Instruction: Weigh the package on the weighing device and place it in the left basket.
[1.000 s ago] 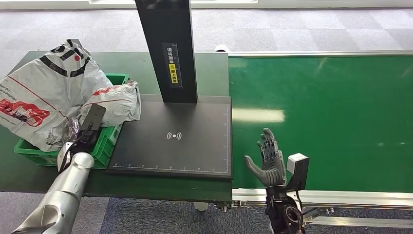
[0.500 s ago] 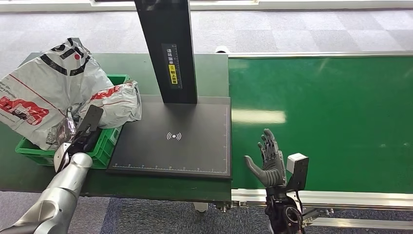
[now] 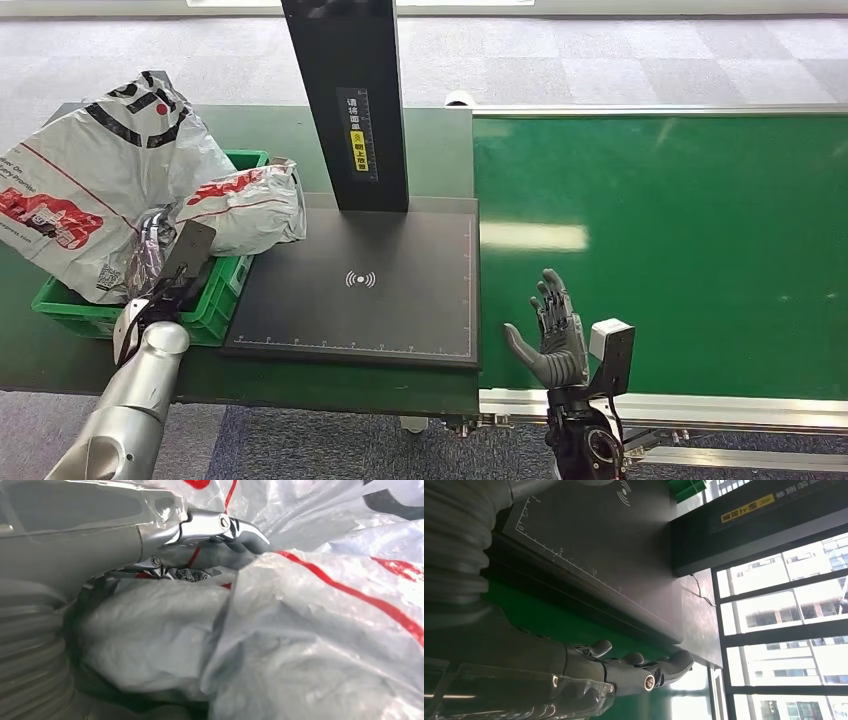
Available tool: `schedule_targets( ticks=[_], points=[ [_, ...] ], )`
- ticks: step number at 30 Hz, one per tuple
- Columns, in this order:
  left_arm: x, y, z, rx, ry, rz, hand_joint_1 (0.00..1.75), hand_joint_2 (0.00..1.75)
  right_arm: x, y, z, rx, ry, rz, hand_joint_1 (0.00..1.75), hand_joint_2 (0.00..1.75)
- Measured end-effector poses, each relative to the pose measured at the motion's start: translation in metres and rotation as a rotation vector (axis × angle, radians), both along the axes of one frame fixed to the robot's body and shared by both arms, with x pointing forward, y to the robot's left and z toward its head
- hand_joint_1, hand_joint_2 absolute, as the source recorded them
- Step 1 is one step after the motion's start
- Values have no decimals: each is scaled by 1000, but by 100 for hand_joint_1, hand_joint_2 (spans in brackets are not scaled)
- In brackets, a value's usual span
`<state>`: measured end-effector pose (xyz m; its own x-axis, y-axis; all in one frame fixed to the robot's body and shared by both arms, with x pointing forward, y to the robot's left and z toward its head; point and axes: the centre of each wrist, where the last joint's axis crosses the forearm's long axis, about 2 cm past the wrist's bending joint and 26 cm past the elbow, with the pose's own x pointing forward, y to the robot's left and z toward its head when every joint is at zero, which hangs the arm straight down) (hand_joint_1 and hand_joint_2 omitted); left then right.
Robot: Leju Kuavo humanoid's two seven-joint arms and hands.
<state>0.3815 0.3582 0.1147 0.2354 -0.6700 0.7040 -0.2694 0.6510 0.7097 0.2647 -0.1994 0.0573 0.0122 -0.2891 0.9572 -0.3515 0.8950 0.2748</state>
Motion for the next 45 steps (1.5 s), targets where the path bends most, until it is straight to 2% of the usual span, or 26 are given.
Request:
schedule_targets(
  ticks=[8,15,17,21,27,30,33,36,38,40,43,45],
  points=[
    [-19,-19,12,320,22,-1,0,175,-3,-1,-2,-11,2,9,0,175],
    [-28,-26,18,431,3,16,0,175,-4,-2,-2,-16,0,12,0,175],
    [-31,-28,20,436,-76,30,0,175,-4,-2,-2,-16,-2,11,0,175],
    [-37,-36,30,415,-343,62,0,175,-6,-1,0,-10,-8,8,0,175],
    [-43,-42,56,339,-771,-24,0,175,-9,0,0,4,-15,-1,0,175],
    [-50,-43,66,272,-955,-9,0,175,-9,1,0,17,-22,-2,0,175],
    [-58,-47,81,165,-1079,50,0,175,-9,2,1,31,-30,-2,0,175],
    [-63,-56,86,13,-1141,58,0,175,-7,3,2,45,-46,-1,0,175],
    [-61,-71,83,-175,-1139,-29,0,175,-7,3,2,53,-68,1,0,175],
    [-58,-90,76,-388,-1079,-204,0,175,-6,3,3,60,-103,11,0,175],
    [-57,-118,62,-635,-913,-486,0,175,-5,4,5,59,-165,46,0,175],
    [-59,-133,50,-720,-785,-639,0,175,-5,5,8,45,-204,74,0,175]
  ],
)
